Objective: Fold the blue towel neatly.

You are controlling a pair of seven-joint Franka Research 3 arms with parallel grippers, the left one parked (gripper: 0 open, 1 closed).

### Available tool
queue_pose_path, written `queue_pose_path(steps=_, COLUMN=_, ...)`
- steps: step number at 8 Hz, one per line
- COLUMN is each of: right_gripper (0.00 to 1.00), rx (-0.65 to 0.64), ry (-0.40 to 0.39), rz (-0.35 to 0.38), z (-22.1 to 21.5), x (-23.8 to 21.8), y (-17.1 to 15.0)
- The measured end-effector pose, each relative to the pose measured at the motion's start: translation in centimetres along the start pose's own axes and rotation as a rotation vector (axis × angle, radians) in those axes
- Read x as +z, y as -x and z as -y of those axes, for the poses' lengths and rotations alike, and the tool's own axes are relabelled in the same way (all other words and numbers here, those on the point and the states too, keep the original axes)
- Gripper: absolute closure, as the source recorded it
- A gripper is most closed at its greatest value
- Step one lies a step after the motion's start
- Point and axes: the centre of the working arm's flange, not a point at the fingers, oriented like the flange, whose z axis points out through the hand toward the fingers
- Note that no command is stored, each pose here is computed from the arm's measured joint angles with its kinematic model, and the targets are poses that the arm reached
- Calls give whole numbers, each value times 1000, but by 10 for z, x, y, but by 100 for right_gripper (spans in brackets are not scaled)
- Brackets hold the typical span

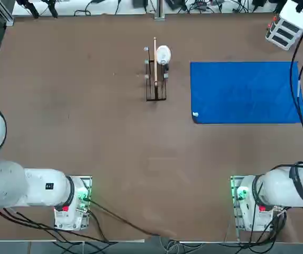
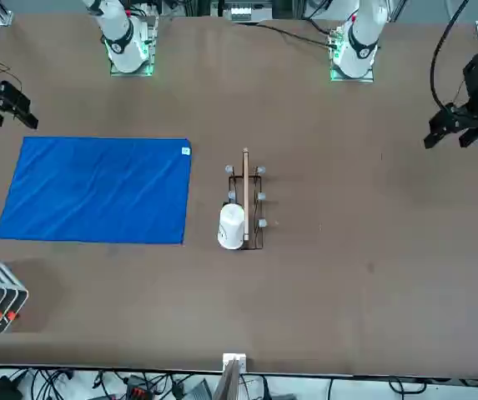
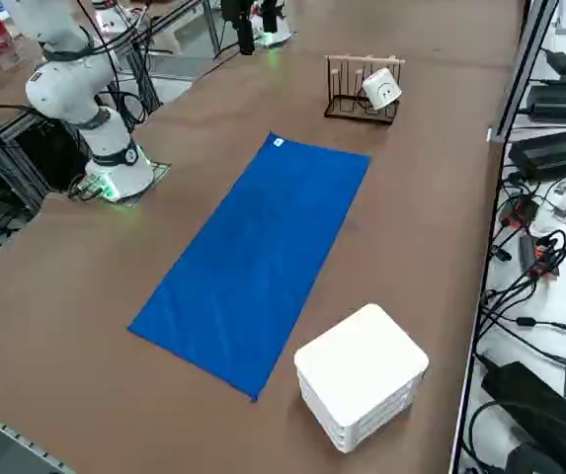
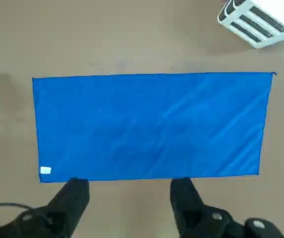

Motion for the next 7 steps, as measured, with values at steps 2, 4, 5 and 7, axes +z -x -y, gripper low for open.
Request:
queue_pose_path(steps=2, right_gripper=0, rx=1, ry=13, rz=0, z=-2, x=0, y=0)
queue_pose_path(steps=4, right_gripper=0, rx=1, ry=14, rz=1, z=-2, x=1, y=-1)
queue_pose_path(steps=5, right_gripper=0, rx=1, ry=15, rz=3, z=-2, x=2, y=-1)
queue_pose_path(steps=7, right_gripper=0, rx=1, ry=25, rz=5, z=-3, x=3, y=-2)
